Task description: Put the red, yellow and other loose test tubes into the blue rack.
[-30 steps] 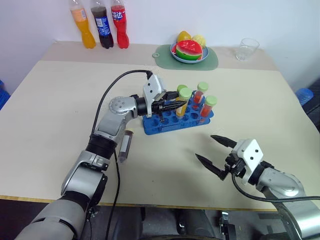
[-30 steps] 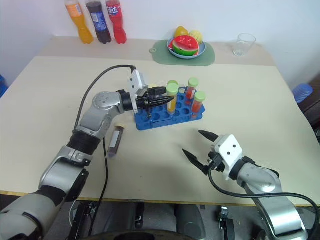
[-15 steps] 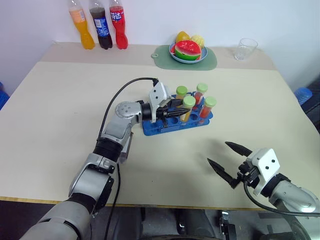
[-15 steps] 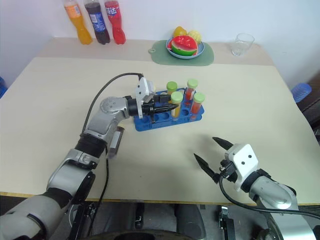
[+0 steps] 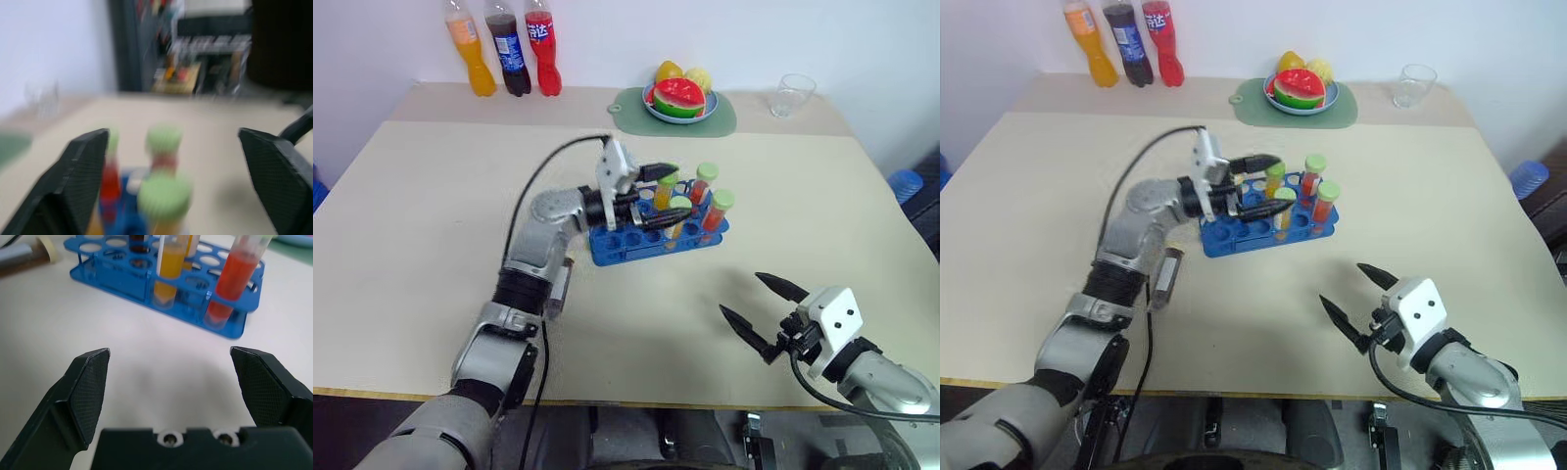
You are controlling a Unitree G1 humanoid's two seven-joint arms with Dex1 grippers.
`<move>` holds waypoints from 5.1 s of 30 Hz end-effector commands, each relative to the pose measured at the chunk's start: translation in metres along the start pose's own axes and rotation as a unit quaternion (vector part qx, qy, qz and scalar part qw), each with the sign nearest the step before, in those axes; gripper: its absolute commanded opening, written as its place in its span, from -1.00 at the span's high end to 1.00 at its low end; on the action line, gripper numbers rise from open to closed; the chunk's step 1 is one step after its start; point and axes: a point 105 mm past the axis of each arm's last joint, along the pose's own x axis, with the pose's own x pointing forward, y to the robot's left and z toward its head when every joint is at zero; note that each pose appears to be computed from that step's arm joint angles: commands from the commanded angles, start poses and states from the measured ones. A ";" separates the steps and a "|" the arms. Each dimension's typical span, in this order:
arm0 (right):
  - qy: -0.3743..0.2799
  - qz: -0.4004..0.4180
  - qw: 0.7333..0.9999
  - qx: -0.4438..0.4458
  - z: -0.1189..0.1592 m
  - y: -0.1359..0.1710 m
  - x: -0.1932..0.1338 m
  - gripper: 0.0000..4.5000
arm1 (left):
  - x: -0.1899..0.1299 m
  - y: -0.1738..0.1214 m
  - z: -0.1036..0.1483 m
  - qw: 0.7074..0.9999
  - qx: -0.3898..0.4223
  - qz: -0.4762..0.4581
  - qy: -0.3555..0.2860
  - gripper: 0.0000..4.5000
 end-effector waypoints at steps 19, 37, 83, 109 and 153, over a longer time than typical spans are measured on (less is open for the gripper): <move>-0.024 0.132 0.991 -0.005 0.007 0.010 0.036 -0.94 | -0.130 -0.016 -0.012 0.769 -0.428 0.179 0.440 -0.92; -0.040 0.129 0.991 0.000 0.010 0.026 0.042 -0.94 | -0.112 -0.014 -0.058 0.656 -0.434 0.235 0.571 -0.92; -0.040 0.175 0.982 -0.064 0.016 0.017 0.023 -0.94 | -0.075 -0.012 0.029 0.992 -0.058 0.099 0.048 0.66; -0.040 0.122 0.990 -0.052 0.014 0.022 0.019 -0.94 | -0.047 0.011 -0.055 0.991 0.003 0.086 0.105 0.66; -0.041 0.117 0.991 -0.053 0.015 0.020 0.022 -0.94 | -0.043 -0.010 -0.077 0.992 -0.017 0.036 0.121 0.66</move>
